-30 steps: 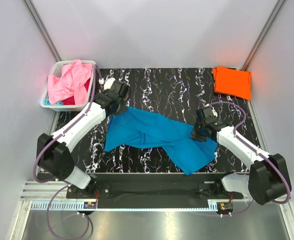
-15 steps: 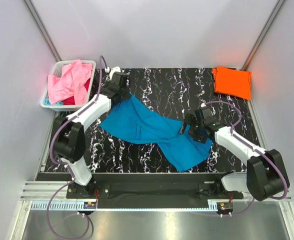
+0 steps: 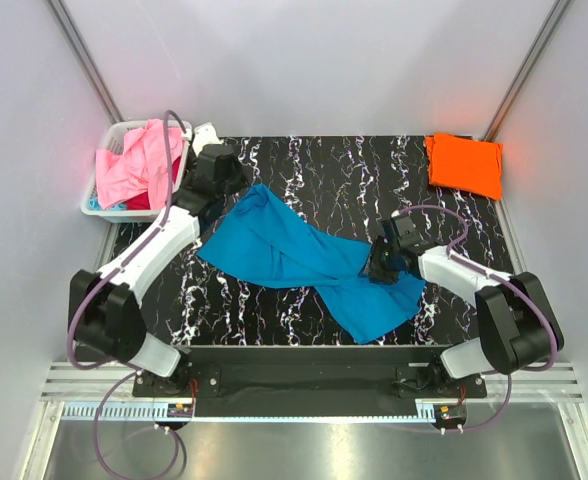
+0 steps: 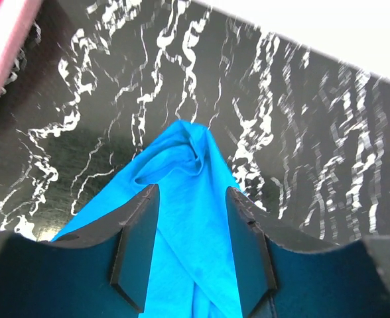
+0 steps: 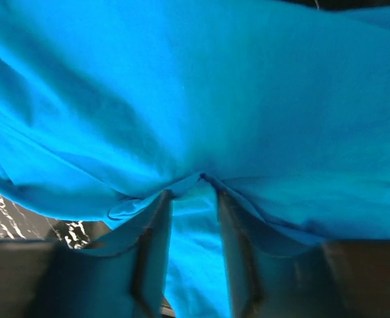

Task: Fold and stack the t-shirts
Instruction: Flatten the tshirt out

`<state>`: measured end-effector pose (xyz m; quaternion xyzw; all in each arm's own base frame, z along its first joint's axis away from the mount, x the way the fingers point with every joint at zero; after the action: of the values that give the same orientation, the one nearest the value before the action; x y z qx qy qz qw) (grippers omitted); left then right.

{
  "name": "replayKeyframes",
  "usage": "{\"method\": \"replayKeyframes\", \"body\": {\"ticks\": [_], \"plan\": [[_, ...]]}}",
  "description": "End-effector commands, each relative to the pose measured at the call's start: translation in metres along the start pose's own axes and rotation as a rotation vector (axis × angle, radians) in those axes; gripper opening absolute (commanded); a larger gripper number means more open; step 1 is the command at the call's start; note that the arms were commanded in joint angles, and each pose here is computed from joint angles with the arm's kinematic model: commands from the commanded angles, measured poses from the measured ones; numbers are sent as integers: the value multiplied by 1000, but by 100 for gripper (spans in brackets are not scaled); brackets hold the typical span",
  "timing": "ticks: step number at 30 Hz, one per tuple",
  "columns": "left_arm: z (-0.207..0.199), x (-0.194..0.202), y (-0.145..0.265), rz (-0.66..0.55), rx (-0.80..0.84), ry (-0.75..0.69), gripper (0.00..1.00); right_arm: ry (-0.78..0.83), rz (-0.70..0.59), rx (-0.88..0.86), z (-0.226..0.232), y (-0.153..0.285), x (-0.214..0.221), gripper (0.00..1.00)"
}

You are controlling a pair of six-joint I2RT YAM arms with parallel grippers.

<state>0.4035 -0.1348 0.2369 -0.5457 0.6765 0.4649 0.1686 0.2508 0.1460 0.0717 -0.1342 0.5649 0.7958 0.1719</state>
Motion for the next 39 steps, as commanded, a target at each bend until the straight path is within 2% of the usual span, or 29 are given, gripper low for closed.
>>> {"method": "replayKeyframes", "body": {"ticks": [1, 2, 3, 7, 14, 18, 20, 21, 24, 27, 32, 39], "plan": [[1, -21, 21, -64, -6, 48, 50, 12, -31, -60, 17, 2, -12, 39], [5, -18, 24, -43, -23, 46, 50, 11, -41, -61, 18, 5, -13, 33], [6, -16, 27, -30, -26, 58, 50, 9, -40, -62, 19, 6, -12, 21], [17, 1, 36, 60, -76, 96, 50, 16, -54, -57, 23, 13, -12, 0], [36, 56, 44, 296, -88, 144, 50, 30, -91, -24, 27, 35, -15, 0], [57, 63, 55, 297, -168, 155, 49, -3, -94, 119, 10, 57, -10, 0], [67, 66, 60, 303, -212, 141, 49, -26, -159, 216, -2, 72, -17, 0], [71, 66, 62, 296, -228, 137, 48, -46, -150, 269, -10, 78, -12, 0], [83, 73, 69, 314, -269, 131, 46, -70, -218, 349, -22, 95, -17, 0], [92, 83, 71, 345, -287, 131, 45, -72, -244, 348, -21, 100, -21, 0], [108, 111, 72, 443, -348, 119, 39, -63, -189, 340, -18, 86, -19, 0], [145, 122, 76, 377, -484, 91, 38, -60, -180, 316, -15, 80, -19, 0]]}}
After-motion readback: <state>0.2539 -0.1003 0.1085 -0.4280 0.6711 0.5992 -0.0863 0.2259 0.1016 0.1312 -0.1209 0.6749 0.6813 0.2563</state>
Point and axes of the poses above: each gripper's point midway between its finger pads, its own y axis back along the fingers, its own z axis along the line the jaws close on, x = y × z, the point moved 4 cm from there along y, back along the fingers, and after that the axes turned 15 degrees about y, right-handed, at the moved point
